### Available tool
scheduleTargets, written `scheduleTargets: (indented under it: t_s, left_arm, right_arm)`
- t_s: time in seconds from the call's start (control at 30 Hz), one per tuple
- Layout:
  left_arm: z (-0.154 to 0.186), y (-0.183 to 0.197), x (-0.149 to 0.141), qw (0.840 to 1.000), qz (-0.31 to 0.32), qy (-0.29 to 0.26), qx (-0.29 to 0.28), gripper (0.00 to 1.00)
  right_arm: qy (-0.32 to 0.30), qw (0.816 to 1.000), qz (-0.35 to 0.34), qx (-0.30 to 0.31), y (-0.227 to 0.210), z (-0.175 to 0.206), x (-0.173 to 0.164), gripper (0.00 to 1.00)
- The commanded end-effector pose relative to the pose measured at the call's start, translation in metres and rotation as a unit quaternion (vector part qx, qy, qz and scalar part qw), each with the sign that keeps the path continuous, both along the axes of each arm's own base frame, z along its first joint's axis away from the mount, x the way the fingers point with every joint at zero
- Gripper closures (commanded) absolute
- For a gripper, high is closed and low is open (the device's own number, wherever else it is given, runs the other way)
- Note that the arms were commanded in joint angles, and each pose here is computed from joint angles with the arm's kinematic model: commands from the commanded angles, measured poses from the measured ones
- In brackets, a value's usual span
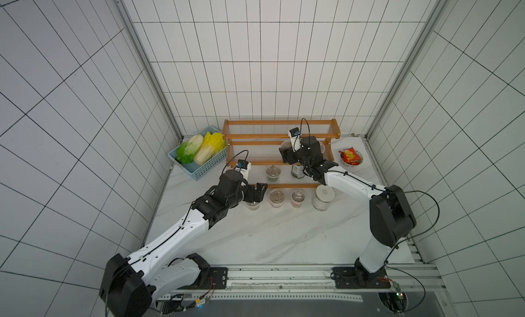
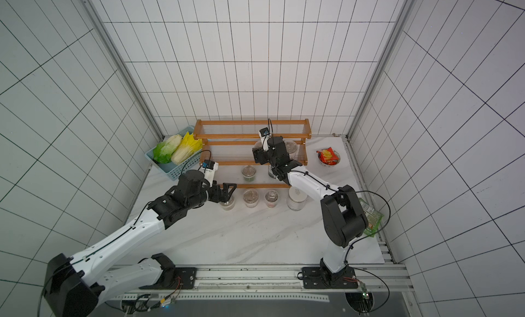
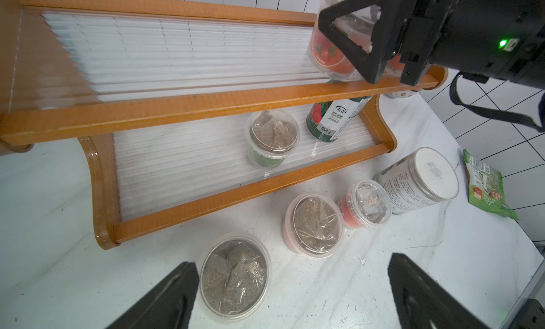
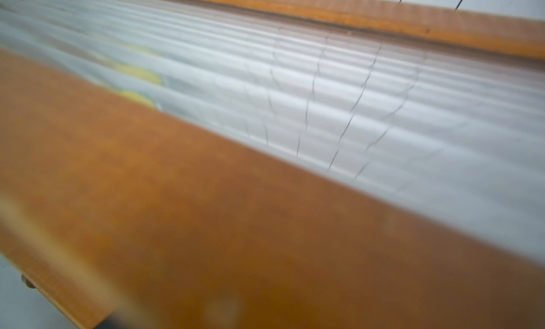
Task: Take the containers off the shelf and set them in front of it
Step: 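Pick up a container from the shelf, then place the container at the center of the board.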
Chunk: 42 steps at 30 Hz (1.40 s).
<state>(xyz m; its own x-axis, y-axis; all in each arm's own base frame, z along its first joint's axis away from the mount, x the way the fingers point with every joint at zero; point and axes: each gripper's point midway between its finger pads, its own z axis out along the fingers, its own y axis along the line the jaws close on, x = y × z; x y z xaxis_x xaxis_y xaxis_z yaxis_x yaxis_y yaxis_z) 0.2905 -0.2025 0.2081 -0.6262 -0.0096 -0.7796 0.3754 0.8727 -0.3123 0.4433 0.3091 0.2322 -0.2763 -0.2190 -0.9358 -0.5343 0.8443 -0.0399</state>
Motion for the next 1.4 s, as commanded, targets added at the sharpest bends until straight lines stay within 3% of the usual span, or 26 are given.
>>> scheduleTargets:
  t_s: [0.0,0.27,0.47,0.63,0.87,1.13,1.37]
  left_arm:
    - [0.002,0.005,-0.001,1.000,0.006,-0.004,0.000,0.02]
    - [0.006,0.021,0.008,0.999,0.040,-0.005,-0.005,0.02]
    - [0.013,0.044,0.021,0.996,0.086,-0.006,-0.018,0.02]
    - [0.020,0.059,0.026,0.994,0.112,-0.010,-0.011,0.02]
    - [0.026,0.067,0.030,0.993,0.121,-0.005,-0.008,0.02]
    - [0.031,0.069,0.029,0.993,0.121,-0.009,-0.009,0.02]
    - [0.025,0.065,0.031,0.993,0.114,0.001,-0.006,0.02]
  right_arm:
    - [-0.033,0.999,0.021,0.016,-0.002,0.030,-0.013,0.16]
    - [-0.025,0.994,0.105,0.026,0.008,0.043,-0.077,0.17]
    - [-0.020,0.978,0.204,0.032,0.031,0.046,-0.161,0.17]
    - [-0.015,0.962,0.273,0.026,0.054,0.016,-0.224,0.17]
    - [-0.037,0.929,0.367,0.015,0.111,-0.043,-0.288,0.15]
    - [-0.016,0.905,0.424,-0.024,0.146,-0.116,-0.299,0.15]
    - [-0.008,0.901,0.431,-0.043,0.148,-0.143,-0.300,0.13]
